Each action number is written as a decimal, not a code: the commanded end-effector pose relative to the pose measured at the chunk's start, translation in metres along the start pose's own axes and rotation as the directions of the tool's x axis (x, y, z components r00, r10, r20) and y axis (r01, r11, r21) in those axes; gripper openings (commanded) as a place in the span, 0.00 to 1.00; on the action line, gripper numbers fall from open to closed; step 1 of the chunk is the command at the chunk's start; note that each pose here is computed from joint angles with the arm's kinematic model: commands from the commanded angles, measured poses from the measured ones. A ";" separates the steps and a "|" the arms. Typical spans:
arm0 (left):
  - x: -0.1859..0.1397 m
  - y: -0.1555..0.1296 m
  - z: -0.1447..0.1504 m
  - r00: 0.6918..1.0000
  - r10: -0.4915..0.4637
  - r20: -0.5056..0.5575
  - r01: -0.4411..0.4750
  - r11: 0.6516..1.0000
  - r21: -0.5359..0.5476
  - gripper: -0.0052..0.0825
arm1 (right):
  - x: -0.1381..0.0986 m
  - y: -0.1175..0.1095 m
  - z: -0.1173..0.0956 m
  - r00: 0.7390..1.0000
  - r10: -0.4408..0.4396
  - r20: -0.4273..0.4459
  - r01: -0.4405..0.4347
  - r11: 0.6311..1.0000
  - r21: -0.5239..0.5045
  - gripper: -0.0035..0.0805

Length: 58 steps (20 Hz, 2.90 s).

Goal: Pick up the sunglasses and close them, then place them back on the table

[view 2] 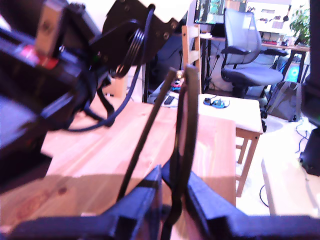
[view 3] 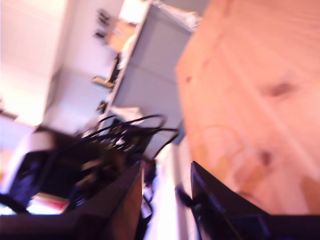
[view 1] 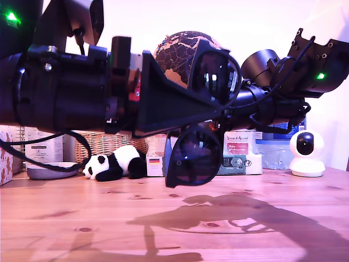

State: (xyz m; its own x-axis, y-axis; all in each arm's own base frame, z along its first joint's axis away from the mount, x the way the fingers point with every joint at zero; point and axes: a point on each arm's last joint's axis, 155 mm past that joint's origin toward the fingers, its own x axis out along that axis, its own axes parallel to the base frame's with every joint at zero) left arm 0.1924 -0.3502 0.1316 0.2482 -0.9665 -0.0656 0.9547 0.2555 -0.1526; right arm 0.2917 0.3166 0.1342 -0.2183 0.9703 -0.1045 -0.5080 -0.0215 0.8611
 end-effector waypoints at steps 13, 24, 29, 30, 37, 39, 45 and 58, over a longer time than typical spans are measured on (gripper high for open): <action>-0.008 0.019 -0.015 0.998 0.046 -0.049 -0.048 0.998 -0.033 0.04 | -0.002 0.033 -0.017 0.979 0.176 -0.101 -0.178 0.984 -0.012 0.35; -0.013 0.035 -0.019 0.994 0.090 -0.065 -0.093 0.995 -0.043 0.04 | -0.003 0.036 -0.025 0.972 0.207 -0.115 -0.198 0.977 0.079 0.35; -0.020 0.051 -0.026 0.986 0.132 -0.097 -0.136 0.990 -0.035 0.04 | 0.000 0.039 -0.028 0.968 0.215 -0.127 -0.203 0.974 0.106 0.35; -0.021 0.054 -0.028 0.985 0.141 -0.103 -0.145 0.989 -0.032 0.04 | 0.002 0.040 -0.029 0.967 0.218 -0.132 -0.205 0.973 0.106 0.35; -0.027 0.066 -0.028 0.980 0.170 -0.103 -0.175 0.984 -0.035 0.04 | 0.012 0.045 -0.036 0.960 0.231 -0.158 -0.216 0.971 0.103 0.35; -0.027 0.065 -0.027 0.981 0.167 -0.102 -0.171 0.985 -0.035 0.04 | 0.012 0.045 -0.034 0.961 0.228 -0.157 -0.219 0.973 0.071 0.35; -0.027 0.066 -0.034 0.978 0.168 -0.127 -0.175 0.983 -0.047 0.04 | 0.002 0.028 0.007 0.993 0.101 -0.057 -0.104 0.993 -0.058 0.35; -0.020 0.059 -0.060 0.953 0.135 -0.272 -0.144 0.989 -0.015 0.04 | -0.042 0.005 0.076 0.984 -0.087 0.156 0.115 0.976 -0.183 0.03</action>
State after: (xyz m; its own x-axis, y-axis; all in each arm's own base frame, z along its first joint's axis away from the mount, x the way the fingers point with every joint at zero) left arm 0.2315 -0.3079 0.0583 0.3247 -0.8746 -0.3602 0.8985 0.4042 -0.1715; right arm 0.3593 0.2936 0.1724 -0.0520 0.9934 -0.1022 -0.6489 0.0441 0.7596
